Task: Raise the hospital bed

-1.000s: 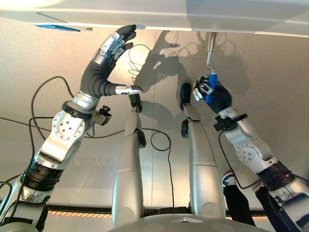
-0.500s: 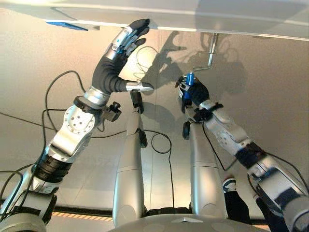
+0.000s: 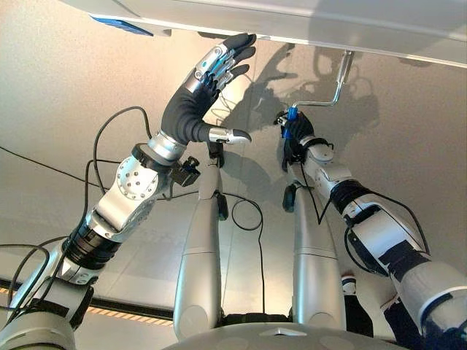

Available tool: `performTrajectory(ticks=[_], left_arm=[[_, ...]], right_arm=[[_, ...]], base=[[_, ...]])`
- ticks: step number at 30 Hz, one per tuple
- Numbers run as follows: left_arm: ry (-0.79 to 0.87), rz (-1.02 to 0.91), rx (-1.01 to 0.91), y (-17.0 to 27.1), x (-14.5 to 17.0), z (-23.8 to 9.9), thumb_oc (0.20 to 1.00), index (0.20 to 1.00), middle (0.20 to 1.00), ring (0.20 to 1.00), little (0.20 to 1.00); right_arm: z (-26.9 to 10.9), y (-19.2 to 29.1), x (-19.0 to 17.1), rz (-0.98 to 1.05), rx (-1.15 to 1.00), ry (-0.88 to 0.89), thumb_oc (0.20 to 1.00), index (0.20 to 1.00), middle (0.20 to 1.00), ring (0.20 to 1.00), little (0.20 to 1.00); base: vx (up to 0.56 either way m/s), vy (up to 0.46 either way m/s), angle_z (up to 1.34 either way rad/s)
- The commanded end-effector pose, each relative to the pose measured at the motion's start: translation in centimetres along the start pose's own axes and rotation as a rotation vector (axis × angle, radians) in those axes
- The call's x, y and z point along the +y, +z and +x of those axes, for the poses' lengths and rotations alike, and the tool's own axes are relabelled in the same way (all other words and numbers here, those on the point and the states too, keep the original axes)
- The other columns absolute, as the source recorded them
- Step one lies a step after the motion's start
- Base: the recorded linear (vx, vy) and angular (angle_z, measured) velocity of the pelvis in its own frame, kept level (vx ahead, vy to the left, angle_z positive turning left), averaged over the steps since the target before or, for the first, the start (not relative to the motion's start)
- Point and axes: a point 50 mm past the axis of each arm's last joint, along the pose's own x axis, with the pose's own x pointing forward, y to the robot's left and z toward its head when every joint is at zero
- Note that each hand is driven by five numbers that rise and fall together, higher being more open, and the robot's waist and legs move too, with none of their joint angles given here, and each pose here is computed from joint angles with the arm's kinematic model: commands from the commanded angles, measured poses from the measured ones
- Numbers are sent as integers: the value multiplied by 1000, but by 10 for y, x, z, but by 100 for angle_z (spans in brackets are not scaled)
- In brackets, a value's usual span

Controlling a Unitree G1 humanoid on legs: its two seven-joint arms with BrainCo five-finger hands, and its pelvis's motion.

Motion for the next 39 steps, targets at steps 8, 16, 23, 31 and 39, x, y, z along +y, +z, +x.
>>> performTrajectory(ticks=[8, 16, 23, 31, 39], left_arm=[[-73, -48, -121, 19, -11, 5, 1000, 1000, 1000, 1000, 1000], [-80, -35, -104, 18, -9, 2, 1000, 1000, 1000, 1000, 1000], [-83, -12, -95, 20, -5, -1, 1000, 1000, 1000, 1000, 1000], [-20, 49, -102, 28, 7, -11, 1000, 1000, 1000, 1000, 1000], [77, 152, -90, 34, 24, -25, 1000, 1000, 1000, 1000, 1000]], right_arm=[[-20, -4, -104, -140, 112, -271, 200, 200, 200, 200, 200], [-60, -26, -171, 65, 123, -542, 200, 200, 200, 200, 200], [-90, -39, -206, 85, 156, -668, 200, 200, 200, 200, 200], [-95, -27, -196, 113, -84, -610, 200, 200, 200, 200, 200], [-126, 19, -149, 174, -543, -415, 200, 200, 200, 200, 200]], base=[[3, 1, 1], [5, 4, 2], [0, 0, 0], [0, 0, 0], [-1, -9, -3]])
